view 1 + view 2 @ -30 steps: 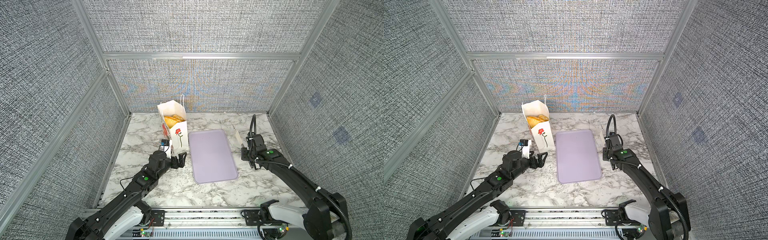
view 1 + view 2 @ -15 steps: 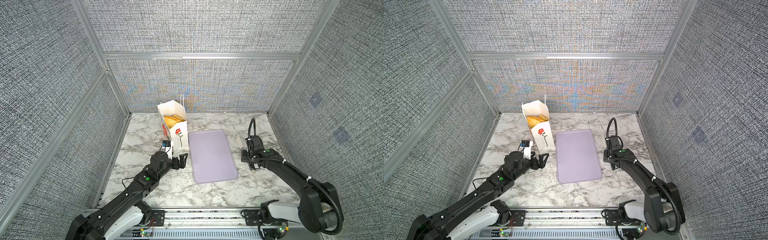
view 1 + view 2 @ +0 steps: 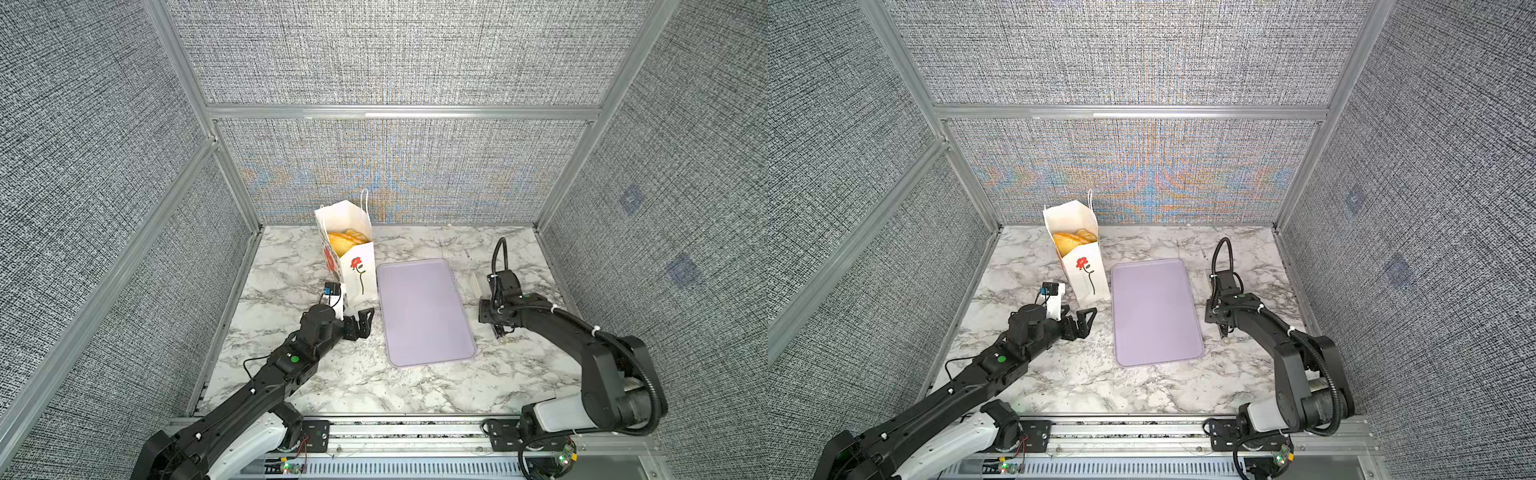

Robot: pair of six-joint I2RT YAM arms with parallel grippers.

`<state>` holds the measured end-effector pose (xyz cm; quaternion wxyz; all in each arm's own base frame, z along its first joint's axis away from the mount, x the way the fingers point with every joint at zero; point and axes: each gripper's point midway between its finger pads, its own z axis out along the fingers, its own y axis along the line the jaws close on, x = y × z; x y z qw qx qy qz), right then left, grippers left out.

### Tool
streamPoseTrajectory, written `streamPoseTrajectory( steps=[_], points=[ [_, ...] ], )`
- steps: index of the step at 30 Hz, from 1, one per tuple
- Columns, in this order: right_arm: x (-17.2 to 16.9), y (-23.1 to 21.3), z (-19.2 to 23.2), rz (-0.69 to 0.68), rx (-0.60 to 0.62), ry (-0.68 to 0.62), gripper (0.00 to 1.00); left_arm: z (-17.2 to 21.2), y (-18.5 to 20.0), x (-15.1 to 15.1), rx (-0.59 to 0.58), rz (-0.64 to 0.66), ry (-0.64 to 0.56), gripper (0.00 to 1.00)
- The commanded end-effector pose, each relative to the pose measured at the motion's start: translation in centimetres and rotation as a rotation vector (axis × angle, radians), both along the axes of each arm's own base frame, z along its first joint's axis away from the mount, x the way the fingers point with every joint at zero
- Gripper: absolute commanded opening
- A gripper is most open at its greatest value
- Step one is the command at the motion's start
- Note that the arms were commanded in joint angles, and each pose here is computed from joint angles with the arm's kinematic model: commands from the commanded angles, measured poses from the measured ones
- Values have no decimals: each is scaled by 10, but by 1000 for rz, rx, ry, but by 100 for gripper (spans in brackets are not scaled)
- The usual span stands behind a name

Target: Place the fake bread into the paper bag

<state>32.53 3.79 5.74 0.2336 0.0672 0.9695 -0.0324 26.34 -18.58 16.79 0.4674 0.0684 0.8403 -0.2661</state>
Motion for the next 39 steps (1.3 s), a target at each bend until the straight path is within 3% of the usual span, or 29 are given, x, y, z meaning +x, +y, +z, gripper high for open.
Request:
streamPoseTrajectory(
  steps=[1,16,24,28,39],
  points=[
    [14,5,3,-1,25,-39,59,4,2,2,-7,19,-15,99],
    [25,7,-17,-38,58,-20,61,1,7,1,0,35,-14,99],
    [24,9,-31,-57,78,24,68,1,9,1,-7,50,-13,99],
    [24,9,-34,-62,82,28,86,0,13,-1,-4,61,-13,99],
    [23,17,-19,-19,115,-53,91,-2,23,-1,3,110,-14,99]
  ],
)
